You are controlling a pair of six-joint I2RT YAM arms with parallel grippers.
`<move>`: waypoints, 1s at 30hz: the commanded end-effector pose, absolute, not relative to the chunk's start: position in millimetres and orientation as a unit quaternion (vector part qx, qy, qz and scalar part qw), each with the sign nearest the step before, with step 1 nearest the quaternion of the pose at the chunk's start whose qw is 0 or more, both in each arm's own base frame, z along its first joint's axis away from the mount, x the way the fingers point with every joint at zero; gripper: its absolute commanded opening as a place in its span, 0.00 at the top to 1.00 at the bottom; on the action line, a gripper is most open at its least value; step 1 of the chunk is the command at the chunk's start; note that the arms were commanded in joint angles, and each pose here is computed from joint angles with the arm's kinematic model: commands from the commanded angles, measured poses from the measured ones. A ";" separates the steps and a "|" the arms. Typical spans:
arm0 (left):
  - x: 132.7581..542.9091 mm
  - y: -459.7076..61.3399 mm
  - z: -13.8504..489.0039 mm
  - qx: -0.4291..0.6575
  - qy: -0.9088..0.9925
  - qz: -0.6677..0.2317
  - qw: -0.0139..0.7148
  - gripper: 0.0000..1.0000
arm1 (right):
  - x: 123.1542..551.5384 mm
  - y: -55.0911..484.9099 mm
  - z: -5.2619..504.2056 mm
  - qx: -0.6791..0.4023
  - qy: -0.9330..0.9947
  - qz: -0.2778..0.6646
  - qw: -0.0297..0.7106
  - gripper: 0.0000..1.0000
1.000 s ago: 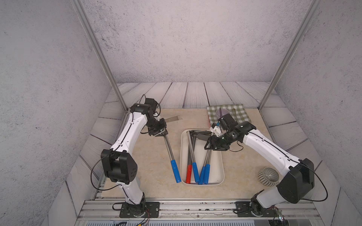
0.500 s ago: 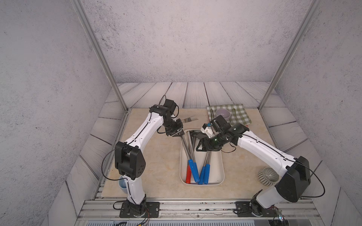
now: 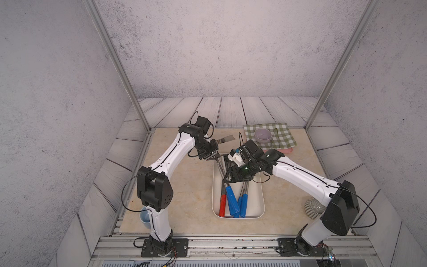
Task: Put the small hoe into the storage box
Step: Pick up the hoe from the center of the board.
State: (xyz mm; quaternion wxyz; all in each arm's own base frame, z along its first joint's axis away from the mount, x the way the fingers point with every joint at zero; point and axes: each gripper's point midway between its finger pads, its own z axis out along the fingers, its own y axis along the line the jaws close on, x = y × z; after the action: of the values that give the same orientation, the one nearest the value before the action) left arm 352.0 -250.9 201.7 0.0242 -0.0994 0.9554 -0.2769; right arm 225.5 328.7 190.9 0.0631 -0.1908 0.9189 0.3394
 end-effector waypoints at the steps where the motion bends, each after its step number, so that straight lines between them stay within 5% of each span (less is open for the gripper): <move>1: 356.6 -263.0 214.2 -0.093 0.949 -0.301 0.031 1.00 | 224.7 342.8 198.3 -0.193 0.911 0.360 0.060 0.31; 8: 355.4 -264.1 214.2 -0.092 0.949 -0.301 0.032 1.00 | 221.5 353.7 193.0 -0.189 0.906 0.376 0.047 0.40; 15: 353.7 -265.2 215.0 -0.086 0.948 -0.303 0.032 1.00 | 222.4 356.4 193.0 -0.184 0.903 0.384 0.048 0.79; 23: 350.1 -267.4 214.7 -0.080 0.944 -0.318 0.036 1.00 | 222.1 358.3 197.0 -0.185 0.900 0.392 0.052 1.00; 30: 349.1 -278.6 212.8 -0.083 0.918 -0.383 0.062 0.60 | 223.3 361.0 214.7 -0.190 0.889 0.409 0.071 1.00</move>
State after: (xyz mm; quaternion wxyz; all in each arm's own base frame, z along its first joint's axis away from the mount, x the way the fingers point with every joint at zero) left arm 346.5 -262.3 189.6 0.0321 -0.0988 0.9416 -0.3204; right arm 221.8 349.0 186.3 0.0374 -0.1640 0.9137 0.3700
